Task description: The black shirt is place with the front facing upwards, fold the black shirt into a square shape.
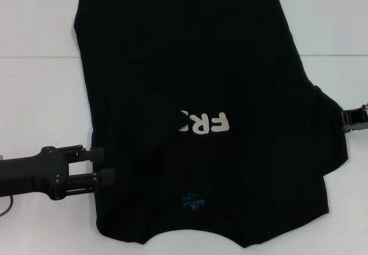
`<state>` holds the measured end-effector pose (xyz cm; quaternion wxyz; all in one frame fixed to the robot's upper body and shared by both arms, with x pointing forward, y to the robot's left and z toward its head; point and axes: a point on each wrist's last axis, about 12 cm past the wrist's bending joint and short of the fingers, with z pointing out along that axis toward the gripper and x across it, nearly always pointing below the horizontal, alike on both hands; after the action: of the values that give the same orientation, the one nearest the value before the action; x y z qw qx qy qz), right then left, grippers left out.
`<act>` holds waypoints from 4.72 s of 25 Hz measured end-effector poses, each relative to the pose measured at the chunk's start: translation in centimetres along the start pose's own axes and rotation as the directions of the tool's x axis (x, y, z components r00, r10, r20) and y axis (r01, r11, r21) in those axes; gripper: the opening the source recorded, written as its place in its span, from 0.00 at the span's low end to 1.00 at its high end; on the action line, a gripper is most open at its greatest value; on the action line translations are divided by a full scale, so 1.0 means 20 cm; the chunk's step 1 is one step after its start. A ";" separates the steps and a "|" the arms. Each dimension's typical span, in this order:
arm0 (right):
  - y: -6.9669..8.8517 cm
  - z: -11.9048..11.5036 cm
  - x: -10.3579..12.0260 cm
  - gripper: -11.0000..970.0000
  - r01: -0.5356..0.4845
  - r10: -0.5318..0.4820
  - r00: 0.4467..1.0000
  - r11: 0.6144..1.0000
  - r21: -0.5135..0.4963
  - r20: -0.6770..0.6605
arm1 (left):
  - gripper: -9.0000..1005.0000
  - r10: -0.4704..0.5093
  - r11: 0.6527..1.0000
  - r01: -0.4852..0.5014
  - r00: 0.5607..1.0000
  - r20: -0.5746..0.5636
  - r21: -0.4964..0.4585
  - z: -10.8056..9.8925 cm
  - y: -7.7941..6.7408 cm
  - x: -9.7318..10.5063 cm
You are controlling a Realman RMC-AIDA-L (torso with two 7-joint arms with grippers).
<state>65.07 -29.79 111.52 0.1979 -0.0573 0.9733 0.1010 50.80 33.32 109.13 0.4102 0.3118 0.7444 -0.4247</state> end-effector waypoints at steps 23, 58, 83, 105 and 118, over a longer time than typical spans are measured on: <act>-0.14 -0.24 -0.04 0.02 -0.055 0.074 0.984 0.991 -0.124 0.159 | 0.71 0.007 1.000 -0.007 1.000 -0.004 -0.003 0.00 0.01 -0.01; 0.07 -0.10 0.19 0.55 0.303 -0.070 0.904 0.802 -0.515 0.423 | 0.71 -0.208 0.978 0.208 0.978 0.023 -0.027 -0.05 0.02 0.00; 0.05 0.01 0.61 0.97 0.672 -0.349 0.656 0.675 -0.305 0.669 | 0.71 -0.552 0.821 0.364 0.701 -0.451 -0.439 0.12 0.03 -0.29; 0.02 0.02 0.59 0.97 0.652 -0.353 0.663 0.706 -0.277 0.661 | 0.71 -0.461 0.843 0.088 0.628 -0.628 -0.531 0.48 -0.17 -0.46; 0.01 0.01 0.57 0.97 0.629 -0.335 0.683 0.721 -0.290 0.649 | 0.71 -0.452 0.839 0.052 0.619 -0.642 -0.541 0.56 -0.15 -0.40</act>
<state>54.64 -30.30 106.84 0.4693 -0.3376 0.7592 0.2989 55.95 21.06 113.97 0.0631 0.2367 0.9623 -0.1181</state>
